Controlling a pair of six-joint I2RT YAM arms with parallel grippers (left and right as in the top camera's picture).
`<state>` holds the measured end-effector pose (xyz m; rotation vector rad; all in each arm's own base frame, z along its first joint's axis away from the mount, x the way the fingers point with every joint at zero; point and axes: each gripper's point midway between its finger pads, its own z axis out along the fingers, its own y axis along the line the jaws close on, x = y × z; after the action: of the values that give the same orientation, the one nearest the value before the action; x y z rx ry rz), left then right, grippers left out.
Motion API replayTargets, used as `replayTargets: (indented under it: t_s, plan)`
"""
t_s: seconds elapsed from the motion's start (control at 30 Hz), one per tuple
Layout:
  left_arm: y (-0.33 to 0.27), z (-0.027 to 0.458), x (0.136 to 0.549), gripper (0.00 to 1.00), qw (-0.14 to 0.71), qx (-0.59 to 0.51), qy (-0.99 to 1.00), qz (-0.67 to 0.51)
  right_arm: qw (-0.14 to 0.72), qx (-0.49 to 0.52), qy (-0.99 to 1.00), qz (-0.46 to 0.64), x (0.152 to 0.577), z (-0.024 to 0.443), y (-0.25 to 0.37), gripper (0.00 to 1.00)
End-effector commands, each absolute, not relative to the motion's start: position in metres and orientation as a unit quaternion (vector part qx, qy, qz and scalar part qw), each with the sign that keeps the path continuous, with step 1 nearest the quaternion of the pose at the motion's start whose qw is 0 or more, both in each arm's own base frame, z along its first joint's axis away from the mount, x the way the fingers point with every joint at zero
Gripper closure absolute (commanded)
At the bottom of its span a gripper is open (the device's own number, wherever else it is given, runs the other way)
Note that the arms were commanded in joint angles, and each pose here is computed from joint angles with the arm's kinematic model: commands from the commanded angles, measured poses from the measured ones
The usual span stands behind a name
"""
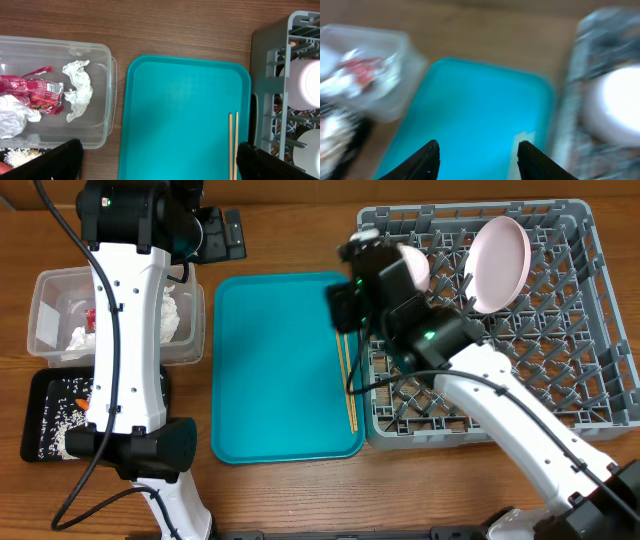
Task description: Sort waste into correct bins and load items into the dishwasher
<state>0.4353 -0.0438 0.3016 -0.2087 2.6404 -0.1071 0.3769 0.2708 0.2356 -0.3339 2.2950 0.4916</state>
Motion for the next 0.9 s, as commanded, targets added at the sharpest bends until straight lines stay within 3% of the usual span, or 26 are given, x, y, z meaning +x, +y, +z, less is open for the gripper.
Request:
replayTargets:
  t_s: [0.0,0.17,0.43,0.63,0.87]
  plan:
    - [-0.048,0.317,0.431,0.00,0.262,-0.076,0.961,-0.050,0.304,-0.134,0.906,0.262,0.342,0.212,0.306,0.47]
    - [-0.048,0.317,0.431,0.00,0.262,-0.076,0.961,-0.050,0.273,-0.162,0.915,0.248,0.324,0.179,0.329,0.59]
    - [-0.048,0.317,0.431,0.00,0.262,-0.076,0.961,-0.050,0.229,-0.156,0.936,0.217,0.322,0.119,0.345,0.59]
    - [-0.048,0.317,0.431,0.00,0.262,-0.076,0.961,-0.050,0.225,-0.127,0.953,0.162,0.330,0.096,0.328,0.55]
    - [-0.048,0.317,0.431,0.00,0.262,-0.076,0.961,-0.050,0.161,-0.126,0.973,0.109,0.313,0.074,0.295,0.53]
